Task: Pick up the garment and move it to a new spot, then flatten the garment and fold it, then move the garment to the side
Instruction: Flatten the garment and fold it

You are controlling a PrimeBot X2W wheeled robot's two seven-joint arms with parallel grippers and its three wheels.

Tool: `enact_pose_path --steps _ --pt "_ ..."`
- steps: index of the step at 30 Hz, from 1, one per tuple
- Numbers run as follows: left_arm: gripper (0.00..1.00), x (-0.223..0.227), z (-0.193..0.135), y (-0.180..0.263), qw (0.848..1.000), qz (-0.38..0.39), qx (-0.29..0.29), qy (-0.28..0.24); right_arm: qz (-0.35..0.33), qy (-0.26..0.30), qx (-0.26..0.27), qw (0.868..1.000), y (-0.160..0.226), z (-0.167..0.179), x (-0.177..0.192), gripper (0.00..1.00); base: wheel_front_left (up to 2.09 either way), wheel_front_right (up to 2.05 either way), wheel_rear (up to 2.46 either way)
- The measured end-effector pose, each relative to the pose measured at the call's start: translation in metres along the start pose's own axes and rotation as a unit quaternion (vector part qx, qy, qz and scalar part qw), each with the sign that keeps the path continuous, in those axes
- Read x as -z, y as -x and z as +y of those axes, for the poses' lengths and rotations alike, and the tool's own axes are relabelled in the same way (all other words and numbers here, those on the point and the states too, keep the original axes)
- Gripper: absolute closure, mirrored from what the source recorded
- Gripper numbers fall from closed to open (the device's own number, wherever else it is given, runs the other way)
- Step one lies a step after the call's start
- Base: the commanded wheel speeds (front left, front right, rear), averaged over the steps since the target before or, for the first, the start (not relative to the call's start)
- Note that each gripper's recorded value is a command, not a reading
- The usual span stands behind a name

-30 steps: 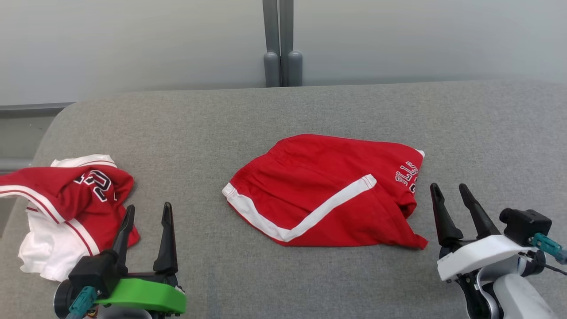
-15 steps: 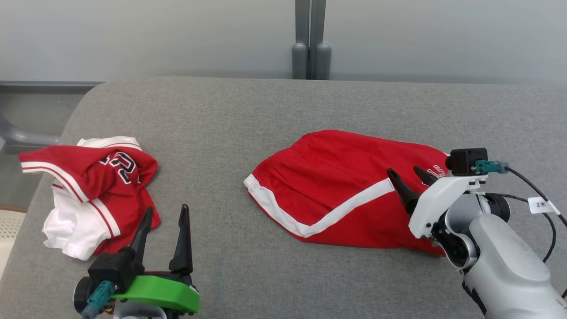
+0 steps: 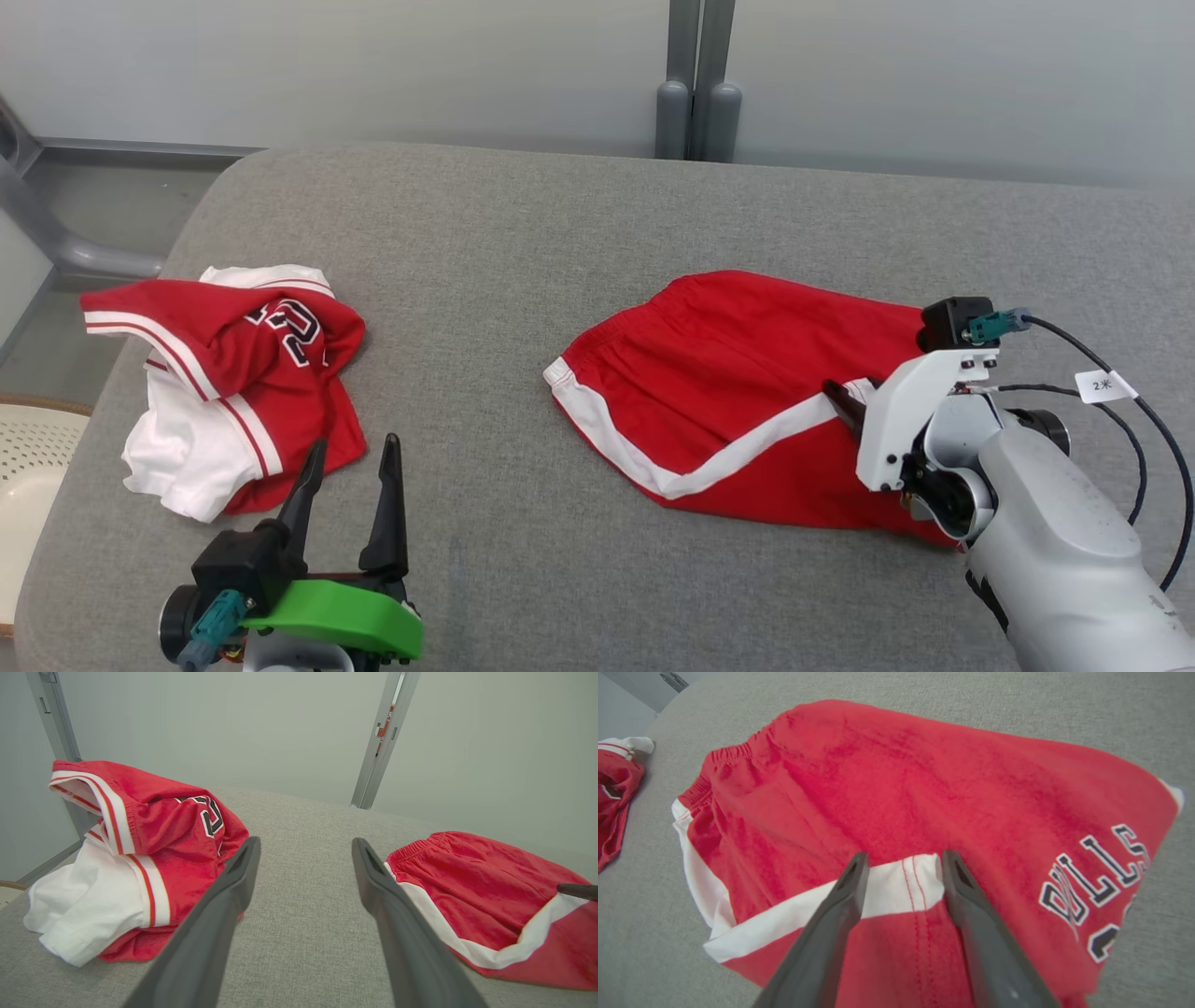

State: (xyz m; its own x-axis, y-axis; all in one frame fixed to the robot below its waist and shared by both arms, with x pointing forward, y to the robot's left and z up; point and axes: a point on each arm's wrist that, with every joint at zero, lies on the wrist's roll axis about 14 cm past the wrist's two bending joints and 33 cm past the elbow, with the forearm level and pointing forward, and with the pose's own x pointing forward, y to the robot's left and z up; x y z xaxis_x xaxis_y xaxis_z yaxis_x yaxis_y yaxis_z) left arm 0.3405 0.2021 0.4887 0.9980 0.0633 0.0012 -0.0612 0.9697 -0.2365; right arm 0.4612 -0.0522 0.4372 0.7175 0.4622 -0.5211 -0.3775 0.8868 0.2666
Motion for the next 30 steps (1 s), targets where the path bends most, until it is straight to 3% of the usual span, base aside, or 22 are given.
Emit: enact_pose_path --steps 2,3,17,21,30 --pt "0.0 0.0 0.001 0.0 1.0 0.0 -0.002 0.0 0.0 0.0 -0.002 1.0 -0.001 0.003 0.0 0.76 0.0 0.0 0.0" --pt "0.0 0.001 0.002 0.0 1.0 0.001 -0.002 0.0 -0.001 0.001 -0.003 1.0 -0.001 0.004 0.0 1.0 0.0 0.0 0.0" --pt "0.0 0.0 0.001 0.002 1.0 -0.001 0.003 -0.001 -0.067 -0.006 -0.022 0.998 0.016 0.018 -0.019 1.0 0.0 0.0 0.0" --pt "0.0 -0.002 0.0 0.005 1.0 -0.003 0.006 -0.003 -0.066 -0.021 -0.047 0.996 0.03 0.031 -0.01 1.0 0.0 0.0 0.0" --pt "0.0 0.002 -0.008 0.002 1.0 0.003 0.018 -0.001 -0.019 -0.04 -0.057 0.997 0.07 0.026 0.032 1.0 0.0 0.0 0.0"
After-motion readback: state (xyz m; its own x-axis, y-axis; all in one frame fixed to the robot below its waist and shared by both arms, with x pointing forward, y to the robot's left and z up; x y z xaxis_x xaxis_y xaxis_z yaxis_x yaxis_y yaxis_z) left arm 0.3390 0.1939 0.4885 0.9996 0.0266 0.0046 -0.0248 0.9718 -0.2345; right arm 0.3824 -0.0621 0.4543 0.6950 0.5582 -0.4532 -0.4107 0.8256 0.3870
